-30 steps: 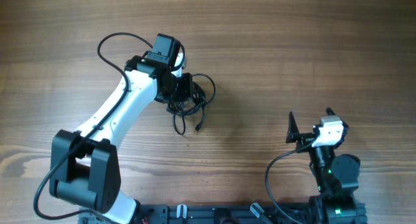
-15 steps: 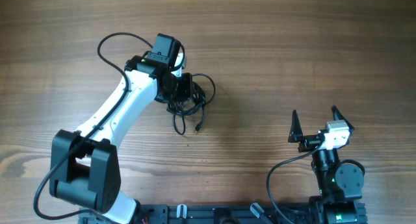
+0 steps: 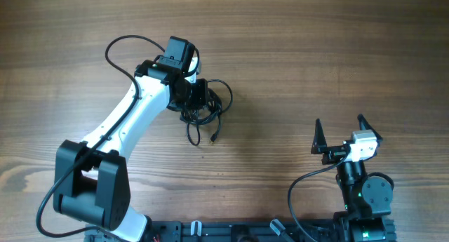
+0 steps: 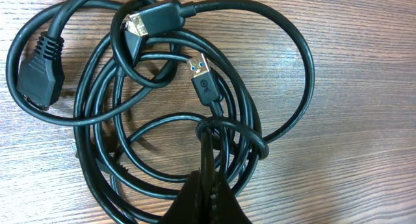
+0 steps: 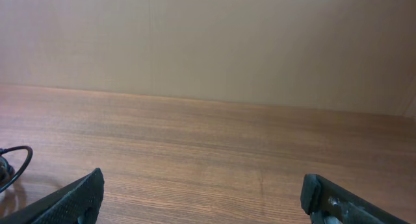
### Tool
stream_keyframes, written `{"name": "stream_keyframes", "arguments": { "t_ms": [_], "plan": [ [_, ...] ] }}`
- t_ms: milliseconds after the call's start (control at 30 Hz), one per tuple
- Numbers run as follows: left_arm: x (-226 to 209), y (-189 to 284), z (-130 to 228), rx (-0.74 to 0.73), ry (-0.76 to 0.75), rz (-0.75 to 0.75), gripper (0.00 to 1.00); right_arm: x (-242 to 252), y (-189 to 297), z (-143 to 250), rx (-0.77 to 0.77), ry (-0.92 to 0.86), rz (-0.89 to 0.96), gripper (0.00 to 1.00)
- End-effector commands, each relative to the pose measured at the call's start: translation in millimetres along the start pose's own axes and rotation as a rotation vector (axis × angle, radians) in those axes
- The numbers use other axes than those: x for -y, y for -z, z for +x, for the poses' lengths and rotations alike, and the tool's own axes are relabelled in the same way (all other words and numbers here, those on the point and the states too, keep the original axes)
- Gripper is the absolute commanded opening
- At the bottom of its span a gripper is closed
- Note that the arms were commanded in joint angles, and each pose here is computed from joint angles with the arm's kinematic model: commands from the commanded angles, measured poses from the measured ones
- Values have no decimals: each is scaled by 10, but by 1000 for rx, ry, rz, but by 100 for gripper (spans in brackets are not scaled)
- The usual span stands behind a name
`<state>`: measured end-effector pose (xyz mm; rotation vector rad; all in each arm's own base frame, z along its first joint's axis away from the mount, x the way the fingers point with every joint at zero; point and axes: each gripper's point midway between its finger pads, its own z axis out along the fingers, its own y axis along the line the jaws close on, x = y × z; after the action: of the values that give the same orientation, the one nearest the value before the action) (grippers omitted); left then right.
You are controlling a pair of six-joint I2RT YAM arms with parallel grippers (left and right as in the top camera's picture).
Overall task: Untangle cables
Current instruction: 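Hold the cable loop up with the left gripper while the right arm shifts, then reach the right gripper to the cables held by the left gripper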
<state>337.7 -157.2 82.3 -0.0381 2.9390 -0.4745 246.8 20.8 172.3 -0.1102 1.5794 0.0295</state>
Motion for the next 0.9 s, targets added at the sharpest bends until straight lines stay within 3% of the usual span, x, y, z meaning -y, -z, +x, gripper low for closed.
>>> {"name": "stream_keyframes", "arguments": {
  "t_ms": [0,100,233,367,567,667,867],
  "plan": [
    [-32,-1,-56,14,-16,-15,4,1,5,-29,13,-24,2,100],
    [-31,-1,-58,14,-17,-14,4,-42,5,-32,13,-60,-23,100],
    [-30,-1,-61,15,-18,-14,4,-348,50,-214,80,-108,-208,100],
    [-19,-1,-85,25,-21,-10,4,-384,82,-303,74,-152,-234,100],
    [28,3,-154,53,-109,11,4,-380,207,-863,28,-204,-248,100],
    [141,7,-106,33,-209,76,4,-472,201,-1168,-82,-219,-307,100],
    [132,5,-44,10,-289,77,4,-799,-37,-1386,-395,-306,-504,100]
  ]
}}
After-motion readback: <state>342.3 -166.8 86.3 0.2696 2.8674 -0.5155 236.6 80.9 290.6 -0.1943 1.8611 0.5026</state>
